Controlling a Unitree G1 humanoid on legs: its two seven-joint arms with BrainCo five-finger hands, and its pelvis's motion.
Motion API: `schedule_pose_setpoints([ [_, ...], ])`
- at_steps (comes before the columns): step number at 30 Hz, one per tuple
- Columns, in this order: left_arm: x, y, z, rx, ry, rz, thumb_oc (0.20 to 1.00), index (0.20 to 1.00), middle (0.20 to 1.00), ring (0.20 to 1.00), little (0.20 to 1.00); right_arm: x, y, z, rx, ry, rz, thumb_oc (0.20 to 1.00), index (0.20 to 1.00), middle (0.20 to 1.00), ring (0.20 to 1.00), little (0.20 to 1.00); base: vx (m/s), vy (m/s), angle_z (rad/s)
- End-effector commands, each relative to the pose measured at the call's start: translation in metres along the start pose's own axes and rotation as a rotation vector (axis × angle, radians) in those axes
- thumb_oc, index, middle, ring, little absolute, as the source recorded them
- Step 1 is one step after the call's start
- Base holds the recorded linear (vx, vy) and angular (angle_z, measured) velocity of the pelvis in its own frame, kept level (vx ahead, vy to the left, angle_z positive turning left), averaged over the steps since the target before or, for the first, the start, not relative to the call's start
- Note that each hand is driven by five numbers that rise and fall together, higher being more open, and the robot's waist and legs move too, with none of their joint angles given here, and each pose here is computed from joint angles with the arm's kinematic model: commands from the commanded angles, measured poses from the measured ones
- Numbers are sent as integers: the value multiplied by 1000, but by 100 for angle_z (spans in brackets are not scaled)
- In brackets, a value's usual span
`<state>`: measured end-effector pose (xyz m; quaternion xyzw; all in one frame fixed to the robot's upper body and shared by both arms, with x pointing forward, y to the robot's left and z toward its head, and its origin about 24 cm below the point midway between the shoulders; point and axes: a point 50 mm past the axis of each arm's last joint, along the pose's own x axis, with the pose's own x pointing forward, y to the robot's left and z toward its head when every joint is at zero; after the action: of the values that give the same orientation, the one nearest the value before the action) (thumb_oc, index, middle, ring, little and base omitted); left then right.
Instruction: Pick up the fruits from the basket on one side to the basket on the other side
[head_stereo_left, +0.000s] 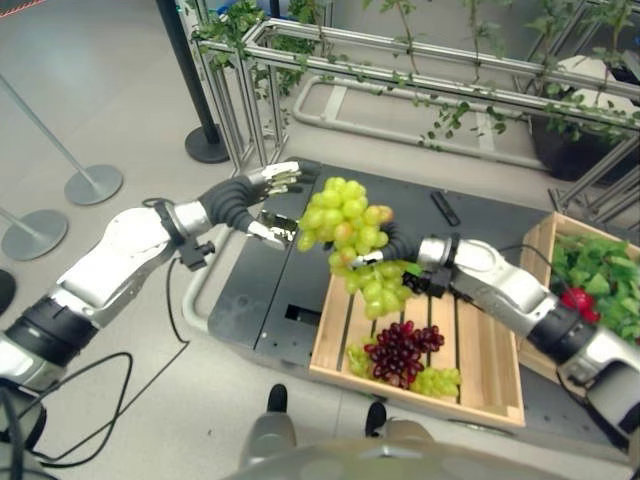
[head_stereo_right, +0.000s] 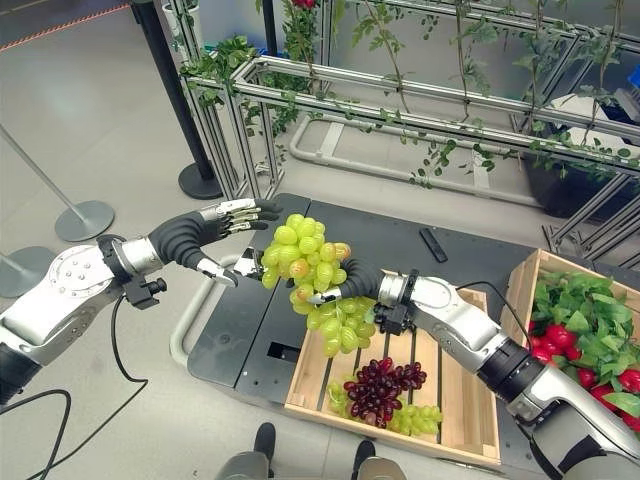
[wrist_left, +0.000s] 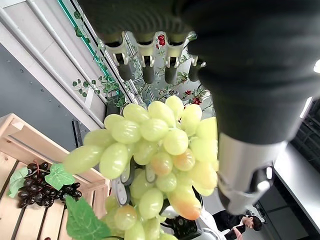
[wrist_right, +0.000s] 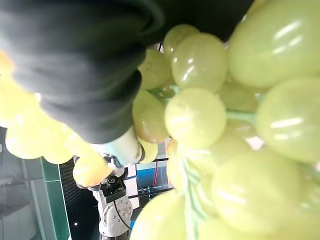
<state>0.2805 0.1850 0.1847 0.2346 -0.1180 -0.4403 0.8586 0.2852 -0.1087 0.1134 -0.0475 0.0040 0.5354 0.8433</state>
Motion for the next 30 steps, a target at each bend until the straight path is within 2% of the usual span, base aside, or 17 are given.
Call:
schedule_pose_setpoints([
  [1,12,6,31,84,-111,-54,1000,1000,1000,1000,1000,21,8,48,-63,-184,103,200,200,200,200,200,0,0,0],
  [11,32,5,35,109,-112,-109,1000,1000,1000,1000,1000,33,17,62,-87,-245,147,200,200,200,200,200,0,0,0],
  [29,44,-4,35,92,-149,-115,1000,1000,1000,1000,1000,56,34,68,-131,-270,219,200,200,200,200,200,0,0,0],
  [30,44,-4,34,88,-149,-116,743,743,743,743,743,57,35,68,-131,-270,221,200,200,200,200,200,0,0,0],
])
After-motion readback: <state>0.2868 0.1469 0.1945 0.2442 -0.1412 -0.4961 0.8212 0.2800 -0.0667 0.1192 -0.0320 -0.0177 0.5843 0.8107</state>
